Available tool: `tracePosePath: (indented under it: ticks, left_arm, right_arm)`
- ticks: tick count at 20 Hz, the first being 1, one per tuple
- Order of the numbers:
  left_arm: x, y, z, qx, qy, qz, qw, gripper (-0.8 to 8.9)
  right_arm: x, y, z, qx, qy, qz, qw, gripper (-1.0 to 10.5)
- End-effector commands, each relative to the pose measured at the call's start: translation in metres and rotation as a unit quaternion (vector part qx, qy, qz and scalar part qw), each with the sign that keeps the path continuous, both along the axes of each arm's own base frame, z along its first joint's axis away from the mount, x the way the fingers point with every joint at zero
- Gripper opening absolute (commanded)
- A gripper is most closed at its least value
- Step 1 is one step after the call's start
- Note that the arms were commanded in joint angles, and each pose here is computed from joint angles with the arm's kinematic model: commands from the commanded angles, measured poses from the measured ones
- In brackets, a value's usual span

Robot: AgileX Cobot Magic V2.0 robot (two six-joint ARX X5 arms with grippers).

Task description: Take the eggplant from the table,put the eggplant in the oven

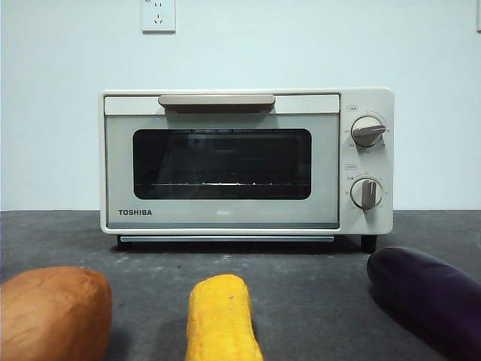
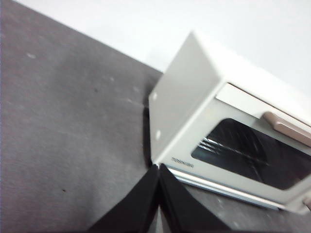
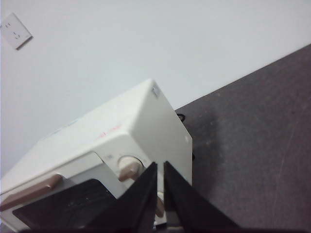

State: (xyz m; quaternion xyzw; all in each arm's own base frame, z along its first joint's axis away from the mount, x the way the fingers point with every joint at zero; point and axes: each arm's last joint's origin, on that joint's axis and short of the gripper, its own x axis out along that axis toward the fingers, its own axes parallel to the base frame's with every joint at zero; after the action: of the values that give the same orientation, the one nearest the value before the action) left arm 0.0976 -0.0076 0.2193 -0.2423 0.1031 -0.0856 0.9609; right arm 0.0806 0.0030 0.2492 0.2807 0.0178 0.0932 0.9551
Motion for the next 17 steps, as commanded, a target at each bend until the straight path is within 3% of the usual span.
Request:
tracePosePath:
  ticks: [1,3,9,17]
  left_arm:
    - [0.008,-0.001,0.02,0.011,0.002,-0.025,1.0,0.07]
    - [0.015,-0.003,0.033,0.023,0.005,-0.05,0.998,0.07]
    - [0.036,-0.008,0.07,0.041,0.009,-0.134,0.99,0.07]
    - [0.062,-0.017,0.094,0.061,0.066,-0.216,0.972,0.07]
  right_arm:
    - [-0.001,0.001,0.021,-0.057,-0.014,0.007,0.998,0.0]
    - [0.001,0.001,0.032,-0.082,0.0,0.02,0.996,0.0]
    - [0.011,0.003,0.049,-0.105,0.086,0.062,0.989,0.0]
    - [0.02,0.004,0.048,-0.114,0.207,0.112,0.965,0.0]
